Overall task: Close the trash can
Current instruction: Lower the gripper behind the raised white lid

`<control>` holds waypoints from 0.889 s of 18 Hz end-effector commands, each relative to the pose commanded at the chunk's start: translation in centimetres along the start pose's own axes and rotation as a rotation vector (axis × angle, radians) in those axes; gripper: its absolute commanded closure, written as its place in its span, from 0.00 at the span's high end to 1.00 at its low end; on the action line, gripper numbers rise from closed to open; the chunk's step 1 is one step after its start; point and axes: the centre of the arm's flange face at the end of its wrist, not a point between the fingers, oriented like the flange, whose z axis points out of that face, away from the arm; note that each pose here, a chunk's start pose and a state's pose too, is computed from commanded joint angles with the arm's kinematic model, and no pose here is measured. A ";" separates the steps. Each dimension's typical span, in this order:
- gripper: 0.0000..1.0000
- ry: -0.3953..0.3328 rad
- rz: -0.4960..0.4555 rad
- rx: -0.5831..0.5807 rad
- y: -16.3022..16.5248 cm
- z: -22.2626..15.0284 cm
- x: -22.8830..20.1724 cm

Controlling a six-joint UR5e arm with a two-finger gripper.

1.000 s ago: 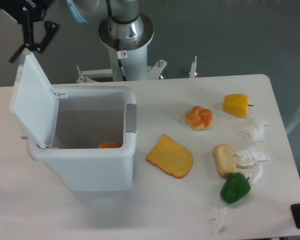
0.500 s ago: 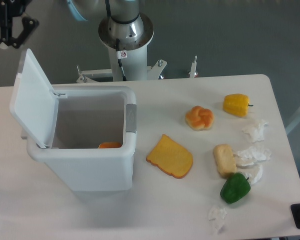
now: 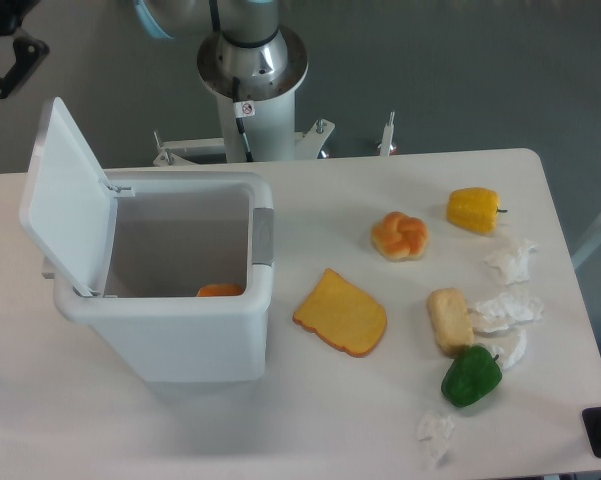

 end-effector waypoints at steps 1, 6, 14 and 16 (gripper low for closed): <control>1.00 0.002 -0.007 -0.006 0.1 0.3 -0.4; 1.00 0.008 -0.016 -0.021 0.3 1.2 -1.0; 1.00 0.004 -0.035 -0.040 1.4 2.0 -2.2; 1.00 0.003 -0.034 -0.043 1.6 2.2 -2.4</control>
